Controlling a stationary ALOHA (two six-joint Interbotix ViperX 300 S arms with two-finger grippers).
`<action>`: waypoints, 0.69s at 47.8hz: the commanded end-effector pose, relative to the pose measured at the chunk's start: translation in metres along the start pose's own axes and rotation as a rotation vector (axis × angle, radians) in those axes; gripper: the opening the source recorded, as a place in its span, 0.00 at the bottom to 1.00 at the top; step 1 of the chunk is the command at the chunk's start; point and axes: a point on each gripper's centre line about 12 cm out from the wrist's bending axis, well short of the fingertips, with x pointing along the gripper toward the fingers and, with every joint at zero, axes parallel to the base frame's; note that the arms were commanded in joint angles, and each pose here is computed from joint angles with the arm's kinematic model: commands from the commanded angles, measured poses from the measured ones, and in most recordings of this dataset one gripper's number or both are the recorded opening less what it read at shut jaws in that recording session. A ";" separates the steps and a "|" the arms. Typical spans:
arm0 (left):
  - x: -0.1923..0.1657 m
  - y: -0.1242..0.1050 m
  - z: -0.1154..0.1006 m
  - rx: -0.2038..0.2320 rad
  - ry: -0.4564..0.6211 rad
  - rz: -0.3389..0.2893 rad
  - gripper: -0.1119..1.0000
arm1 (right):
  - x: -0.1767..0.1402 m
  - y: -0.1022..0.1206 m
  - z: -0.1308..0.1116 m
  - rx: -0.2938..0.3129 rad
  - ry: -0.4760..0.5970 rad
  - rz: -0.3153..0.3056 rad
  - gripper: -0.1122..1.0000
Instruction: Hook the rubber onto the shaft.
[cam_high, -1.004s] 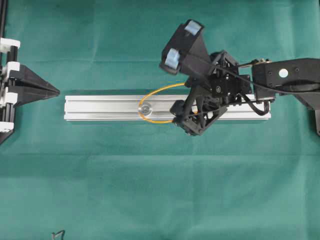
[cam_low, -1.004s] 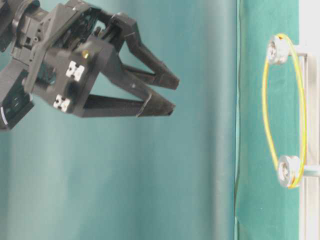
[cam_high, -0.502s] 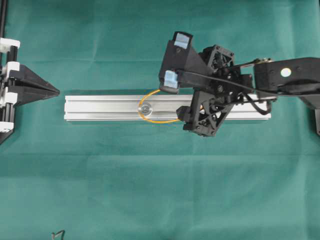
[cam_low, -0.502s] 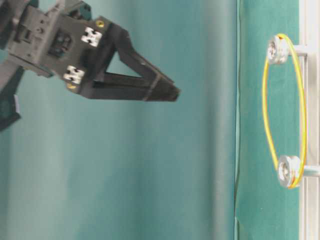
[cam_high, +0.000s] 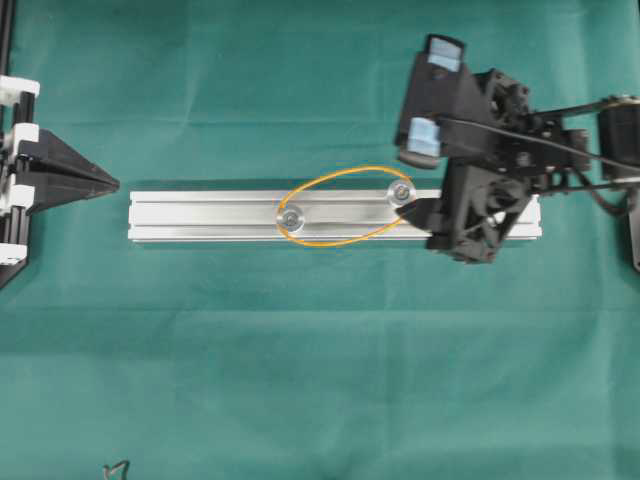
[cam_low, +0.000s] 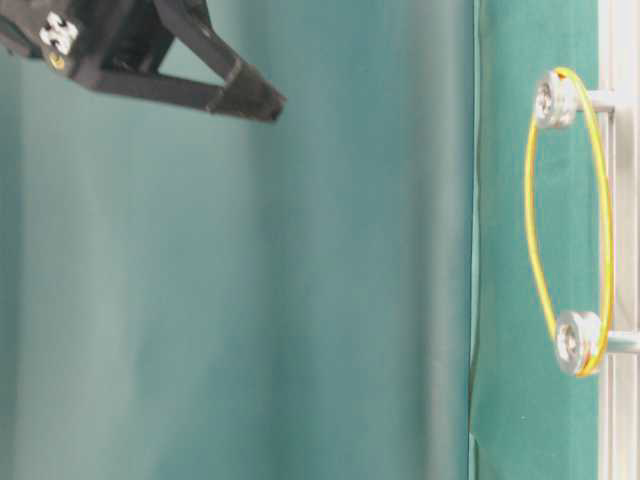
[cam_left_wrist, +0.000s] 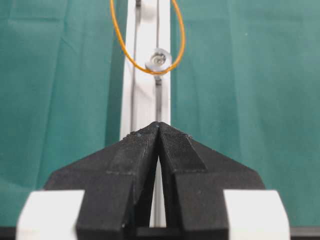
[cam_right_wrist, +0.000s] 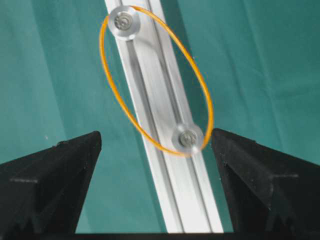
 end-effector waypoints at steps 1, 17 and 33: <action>-0.004 0.000 0.014 0.002 -0.038 -0.001 0.10 | -0.018 -0.003 0.002 -0.001 -0.047 0.015 0.91; -0.004 0.000 0.014 0.003 -0.040 -0.001 0.10 | -0.037 -0.013 -0.013 -0.002 -0.091 0.032 0.91; -0.004 0.000 0.014 0.003 -0.041 -0.001 0.10 | -0.032 -0.014 -0.016 -0.009 -0.098 0.033 0.91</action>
